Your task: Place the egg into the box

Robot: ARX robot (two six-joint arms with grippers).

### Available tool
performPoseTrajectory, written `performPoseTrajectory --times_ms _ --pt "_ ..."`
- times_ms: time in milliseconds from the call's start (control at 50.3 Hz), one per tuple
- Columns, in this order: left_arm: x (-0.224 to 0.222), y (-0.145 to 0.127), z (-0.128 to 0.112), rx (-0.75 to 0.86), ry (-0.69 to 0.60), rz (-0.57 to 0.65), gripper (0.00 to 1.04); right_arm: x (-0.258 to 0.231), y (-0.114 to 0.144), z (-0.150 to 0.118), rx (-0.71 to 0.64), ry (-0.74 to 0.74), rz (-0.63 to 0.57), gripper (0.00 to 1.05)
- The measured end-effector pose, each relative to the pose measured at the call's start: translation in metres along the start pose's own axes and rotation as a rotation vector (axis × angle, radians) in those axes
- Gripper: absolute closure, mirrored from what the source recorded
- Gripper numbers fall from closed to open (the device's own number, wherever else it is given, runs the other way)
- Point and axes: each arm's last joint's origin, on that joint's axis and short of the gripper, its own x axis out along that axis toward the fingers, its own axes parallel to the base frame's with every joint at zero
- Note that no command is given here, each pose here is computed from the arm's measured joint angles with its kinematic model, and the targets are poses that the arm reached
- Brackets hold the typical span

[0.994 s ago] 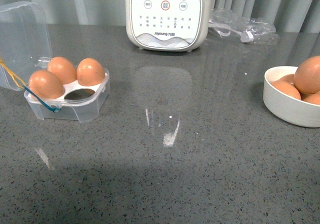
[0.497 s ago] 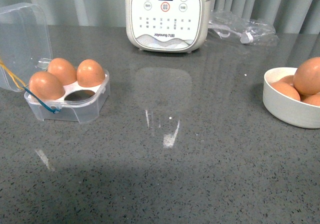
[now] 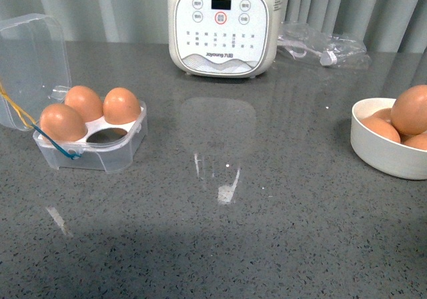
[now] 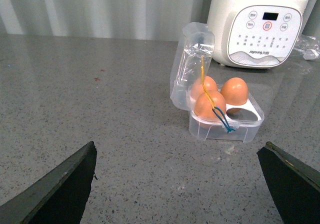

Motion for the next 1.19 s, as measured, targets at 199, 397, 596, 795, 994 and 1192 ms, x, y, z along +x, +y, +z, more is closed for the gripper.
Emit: performPoseTrajectory --times_ms 199,397,596,795,994,1192 --pt "0.000 0.000 0.000 0.000 0.000 0.000 0.07 0.027 0.006 0.016 -0.163 0.003 0.070 0.07" --pt "0.000 0.000 0.000 0.000 0.000 0.000 0.07 0.051 0.012 0.029 -0.216 -0.019 0.139 0.07" --pt "0.000 0.000 0.000 0.000 0.000 0.000 0.07 0.075 0.023 0.034 -0.237 -0.038 0.203 0.07" --pt "0.000 0.000 0.000 0.000 0.000 0.000 0.07 0.091 0.028 0.030 -0.251 -0.026 0.217 0.07" --pt "0.000 0.000 0.000 0.000 0.000 0.000 0.07 0.101 0.031 0.036 -0.260 -0.036 0.215 0.07" --pt "0.000 0.000 0.000 0.000 0.000 0.000 0.07 0.112 0.033 0.039 -0.269 -0.026 0.214 0.07"
